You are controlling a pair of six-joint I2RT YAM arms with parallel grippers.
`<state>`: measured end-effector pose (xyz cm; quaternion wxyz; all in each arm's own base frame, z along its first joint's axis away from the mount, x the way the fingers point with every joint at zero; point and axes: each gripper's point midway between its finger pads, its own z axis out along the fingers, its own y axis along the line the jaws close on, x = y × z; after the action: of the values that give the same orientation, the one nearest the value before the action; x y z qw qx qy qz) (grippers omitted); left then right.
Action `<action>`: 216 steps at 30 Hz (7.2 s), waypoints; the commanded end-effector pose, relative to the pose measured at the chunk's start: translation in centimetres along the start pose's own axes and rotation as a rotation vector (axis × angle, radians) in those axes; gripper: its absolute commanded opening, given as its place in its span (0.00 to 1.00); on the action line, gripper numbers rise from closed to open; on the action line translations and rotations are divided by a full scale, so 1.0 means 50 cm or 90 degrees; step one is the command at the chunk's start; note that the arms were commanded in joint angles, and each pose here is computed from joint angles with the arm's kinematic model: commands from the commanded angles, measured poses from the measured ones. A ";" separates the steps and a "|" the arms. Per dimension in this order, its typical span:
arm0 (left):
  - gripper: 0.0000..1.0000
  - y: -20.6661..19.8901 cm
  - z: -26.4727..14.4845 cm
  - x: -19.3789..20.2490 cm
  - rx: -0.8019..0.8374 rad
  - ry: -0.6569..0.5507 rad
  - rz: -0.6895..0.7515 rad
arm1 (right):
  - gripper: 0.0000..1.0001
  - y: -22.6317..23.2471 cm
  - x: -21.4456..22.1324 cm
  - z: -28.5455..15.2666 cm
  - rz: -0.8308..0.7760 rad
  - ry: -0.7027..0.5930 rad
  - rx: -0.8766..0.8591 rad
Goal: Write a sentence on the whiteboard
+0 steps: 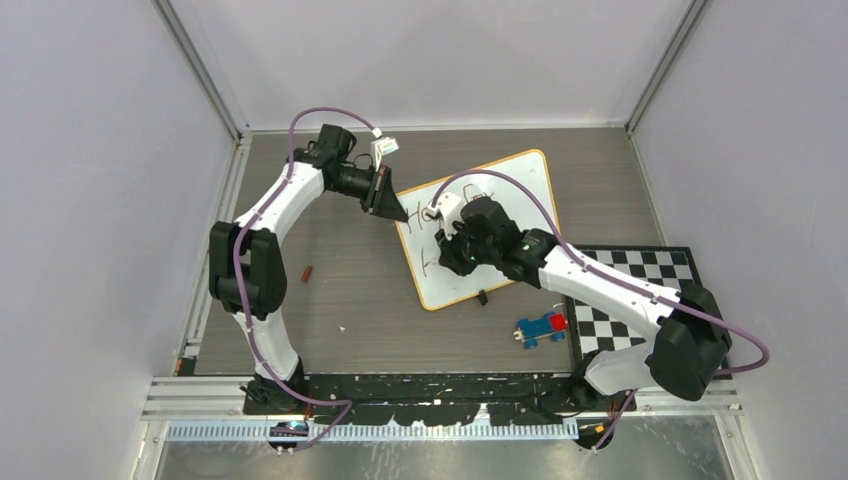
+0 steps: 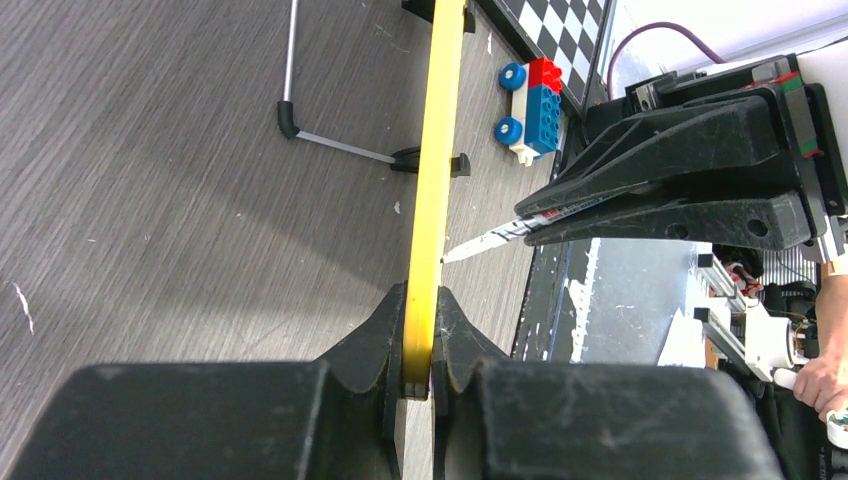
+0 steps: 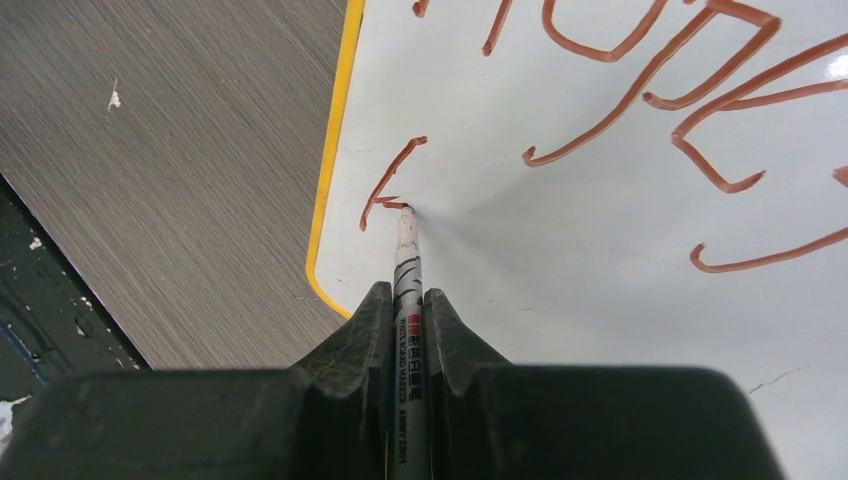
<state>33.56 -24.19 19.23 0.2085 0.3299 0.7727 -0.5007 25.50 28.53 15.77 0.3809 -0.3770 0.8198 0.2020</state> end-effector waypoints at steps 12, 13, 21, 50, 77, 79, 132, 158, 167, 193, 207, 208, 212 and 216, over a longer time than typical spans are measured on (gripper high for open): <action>0.00 0.025 -0.010 -0.001 -0.053 0.005 0.030 | 0.00 0.004 0.040 -0.004 -0.002 0.035 -0.017; 0.00 0.026 -0.010 -0.001 -0.054 0.005 0.029 | 0.00 0.005 0.043 -0.003 -0.004 0.039 -0.018; 0.00 0.025 -0.010 0.000 -0.053 0.005 0.031 | 0.00 0.012 -0.005 -0.036 -0.007 -0.005 -0.025; 0.00 0.023 -0.011 -0.001 -0.051 0.004 0.032 | 0.00 -0.032 -0.059 -0.021 0.005 -0.039 0.043; 0.00 0.024 -0.012 -0.003 -0.055 0.005 0.032 | 0.00 -0.049 -0.009 -0.036 -0.010 -0.002 0.066; 0.00 0.025 -0.011 -0.003 -0.055 0.005 0.032 | 0.00 -0.056 -0.018 -0.034 -0.005 -0.009 0.073; 0.00 0.020 -0.012 -0.005 -0.053 0.005 0.033 | 0.00 -0.047 -0.028 -0.088 -0.001 -0.005 0.043; 0.00 0.022 -0.012 -0.005 -0.055 0.007 0.036 | 0.00 -0.084 -0.059 -0.055 -0.003 -0.021 0.086; 0.00 0.021 -0.014 -0.006 -0.056 0.006 0.037 | 0.00 -0.102 -0.072 -0.059 -0.005 -0.025 0.102; 0.00 0.022 -0.013 -0.005 -0.057 0.007 0.035 | 0.00 0.004 0.056 -0.020 0.001 0.090 -0.016; 0.00 0.016 -0.015 -0.010 -0.054 0.003 0.036 | 0.00 -0.052 -0.023 -0.071 -0.010 0.012 0.070; 0.00 0.015 -0.015 -0.010 -0.055 0.003 0.037 | 0.00 -0.053 -0.023 -0.068 -0.008 0.014 0.072; 0.00 0.015 -0.016 -0.009 -0.057 0.003 0.039 | 0.00 -0.054 -0.021 -0.054 -0.006 0.017 0.072; 0.00 0.017 -0.016 -0.008 -0.058 0.004 0.037 | 0.00 -0.078 -0.022 -0.048 -0.005 0.018 0.109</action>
<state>33.50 -24.15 19.20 0.2074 0.3298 0.7735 -0.4999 25.68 24.72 15.90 0.3577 -0.3687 0.8470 0.1367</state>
